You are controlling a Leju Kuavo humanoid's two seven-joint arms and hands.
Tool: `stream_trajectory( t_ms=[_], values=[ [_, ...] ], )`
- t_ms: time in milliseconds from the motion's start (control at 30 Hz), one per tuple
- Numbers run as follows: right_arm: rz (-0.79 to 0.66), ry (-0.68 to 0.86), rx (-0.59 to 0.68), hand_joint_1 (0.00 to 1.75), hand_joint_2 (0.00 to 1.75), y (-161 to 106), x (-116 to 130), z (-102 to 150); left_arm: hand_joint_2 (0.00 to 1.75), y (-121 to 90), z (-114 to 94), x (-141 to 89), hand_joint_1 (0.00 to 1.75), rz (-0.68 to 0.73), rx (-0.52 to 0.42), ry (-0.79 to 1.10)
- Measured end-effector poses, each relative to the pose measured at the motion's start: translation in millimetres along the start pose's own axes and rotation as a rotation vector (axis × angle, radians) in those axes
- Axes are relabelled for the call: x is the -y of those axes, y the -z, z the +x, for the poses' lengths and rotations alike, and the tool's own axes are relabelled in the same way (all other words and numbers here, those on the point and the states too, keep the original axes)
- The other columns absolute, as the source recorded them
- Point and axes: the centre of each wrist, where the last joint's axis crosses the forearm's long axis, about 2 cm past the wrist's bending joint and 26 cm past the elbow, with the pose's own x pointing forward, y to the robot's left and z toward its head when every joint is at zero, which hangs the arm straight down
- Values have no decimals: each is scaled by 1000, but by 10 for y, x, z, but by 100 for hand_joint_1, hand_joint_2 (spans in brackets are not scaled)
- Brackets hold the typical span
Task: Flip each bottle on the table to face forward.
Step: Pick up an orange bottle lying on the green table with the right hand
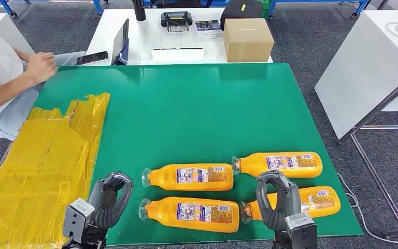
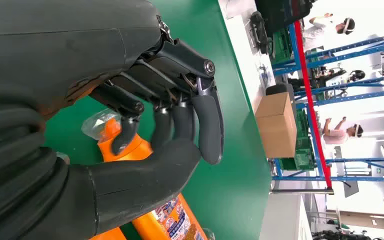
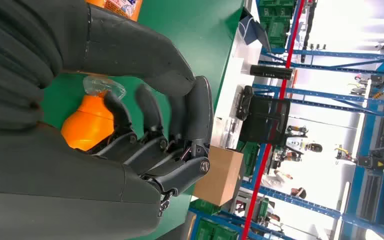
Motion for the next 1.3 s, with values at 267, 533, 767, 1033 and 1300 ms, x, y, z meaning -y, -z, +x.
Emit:
stream_trajectory(
  t_ms=[267, 533, 767, 1033, 1300],
  values=[
    [80, 97, 85, 175, 175, 334, -384, 184, 175, 242, 249, 102, 175, 107, 132, 103],
    [109, 127, 177, 4, 175, 582, -600, 352, 175, 414, 388, 174, 3, 145, 198, 89],
    [141, 81, 237, 0, 175, 774, -623, 406, 175, 469, 401, 170, 0, 147, 210, 73],
    [148, -4, 230, 0, 175, 842, -614, 390, 175, 469, 400, 167, 0, 143, 204, 60],
    [293, -461, 149, 0, 175, 991, -653, 267, 175, 458, 407, 82, 0, 149, 174, 54]
  ],
)
